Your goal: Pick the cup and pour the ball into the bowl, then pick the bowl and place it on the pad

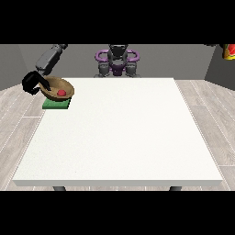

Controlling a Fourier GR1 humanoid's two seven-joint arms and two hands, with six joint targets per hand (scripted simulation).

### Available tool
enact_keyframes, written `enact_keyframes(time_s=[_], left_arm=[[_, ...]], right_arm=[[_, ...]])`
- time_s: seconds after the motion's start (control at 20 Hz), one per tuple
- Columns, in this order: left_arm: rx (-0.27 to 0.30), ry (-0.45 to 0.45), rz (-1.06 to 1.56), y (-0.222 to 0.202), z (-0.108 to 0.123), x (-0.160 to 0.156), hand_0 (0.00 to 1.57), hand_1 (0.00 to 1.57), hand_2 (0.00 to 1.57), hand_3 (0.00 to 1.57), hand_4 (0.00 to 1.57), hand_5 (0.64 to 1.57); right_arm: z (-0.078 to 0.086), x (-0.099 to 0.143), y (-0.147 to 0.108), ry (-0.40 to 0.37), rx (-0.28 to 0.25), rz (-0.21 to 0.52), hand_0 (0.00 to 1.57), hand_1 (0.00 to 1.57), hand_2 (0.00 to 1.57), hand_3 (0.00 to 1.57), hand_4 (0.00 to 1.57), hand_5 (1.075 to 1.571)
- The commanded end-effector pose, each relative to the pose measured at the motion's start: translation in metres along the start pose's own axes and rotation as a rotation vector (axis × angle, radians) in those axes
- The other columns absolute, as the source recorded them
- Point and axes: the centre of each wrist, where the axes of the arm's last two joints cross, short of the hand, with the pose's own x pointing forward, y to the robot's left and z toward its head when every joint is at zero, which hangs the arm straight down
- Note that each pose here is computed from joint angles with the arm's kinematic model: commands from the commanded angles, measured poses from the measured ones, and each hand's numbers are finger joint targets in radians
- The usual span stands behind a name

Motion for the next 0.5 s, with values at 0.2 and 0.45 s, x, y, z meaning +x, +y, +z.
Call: enact_keyframes(time_s=[0.2, 0.45], left_arm=[[-0.027, -0.011, -0.009, -0.006, -0.003, 0.007, 0.00, 0.00, 0.00, 0.00, 1.21, 1.569], [-0.039, 0.071, 0.009, -0.034, -0.007, -0.015, 0.00, 0.00, 0.00, 0.00, 1.19, 1.569]], right_arm=[[0.002, -0.014, 0.005, 0.032, 0.093, 0.137, 0.00, 0.00, 0.00, 0.00, 0.00, 1.410], [-0.007, 0.027, 0.004, 0.075, 0.101, 0.173, 0.00, 0.00, 0.00, 0.00, 0.00, 1.400]])
